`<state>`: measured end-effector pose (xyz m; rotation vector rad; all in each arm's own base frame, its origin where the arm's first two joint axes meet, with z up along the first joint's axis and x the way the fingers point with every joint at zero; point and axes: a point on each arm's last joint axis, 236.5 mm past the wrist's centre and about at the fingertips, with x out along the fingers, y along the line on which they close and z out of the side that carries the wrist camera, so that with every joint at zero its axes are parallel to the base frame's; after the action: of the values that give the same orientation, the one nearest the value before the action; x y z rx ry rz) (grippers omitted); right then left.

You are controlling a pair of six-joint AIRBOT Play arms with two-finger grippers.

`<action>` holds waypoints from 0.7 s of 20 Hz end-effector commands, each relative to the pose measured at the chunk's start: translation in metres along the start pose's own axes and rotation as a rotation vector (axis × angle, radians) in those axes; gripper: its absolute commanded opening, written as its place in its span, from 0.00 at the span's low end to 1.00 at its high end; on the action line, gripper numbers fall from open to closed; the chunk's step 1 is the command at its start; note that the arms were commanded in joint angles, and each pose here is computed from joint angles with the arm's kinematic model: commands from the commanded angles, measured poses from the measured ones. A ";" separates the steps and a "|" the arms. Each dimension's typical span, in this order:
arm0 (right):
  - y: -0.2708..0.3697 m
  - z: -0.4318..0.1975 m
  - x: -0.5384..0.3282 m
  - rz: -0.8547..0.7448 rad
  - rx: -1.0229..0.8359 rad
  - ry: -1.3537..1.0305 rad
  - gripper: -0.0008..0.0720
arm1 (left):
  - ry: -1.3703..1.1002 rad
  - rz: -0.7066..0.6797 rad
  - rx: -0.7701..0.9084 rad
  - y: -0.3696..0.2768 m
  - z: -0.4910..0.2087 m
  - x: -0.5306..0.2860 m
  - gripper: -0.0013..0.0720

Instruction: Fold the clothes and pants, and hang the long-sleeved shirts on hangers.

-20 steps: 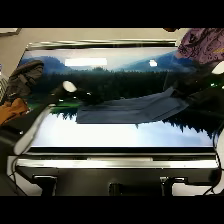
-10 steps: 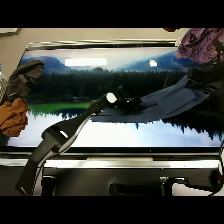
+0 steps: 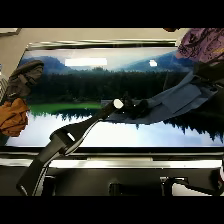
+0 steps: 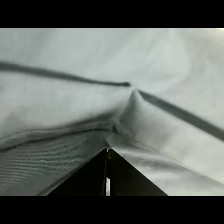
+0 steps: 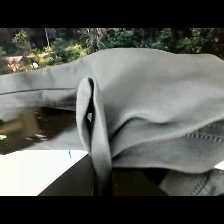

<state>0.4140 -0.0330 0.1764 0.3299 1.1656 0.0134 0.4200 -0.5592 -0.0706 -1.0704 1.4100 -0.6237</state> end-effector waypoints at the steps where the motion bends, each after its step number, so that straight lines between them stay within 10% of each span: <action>1: 0.012 0.003 0.005 0.030 -0.004 -0.002 0.04 | 0.022 0.047 0.097 -0.009 0.025 -0.048 0.03; 14: 0.215 -0.094 0.133 0.043 -0.259 0.232 0.04 | -0.456 0.424 0.272 -0.031 0.160 -0.478 0.04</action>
<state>0.4205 0.1665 0.1053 0.1439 1.3476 0.2184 0.5301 -0.1943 0.1235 -0.6372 1.1224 -0.3426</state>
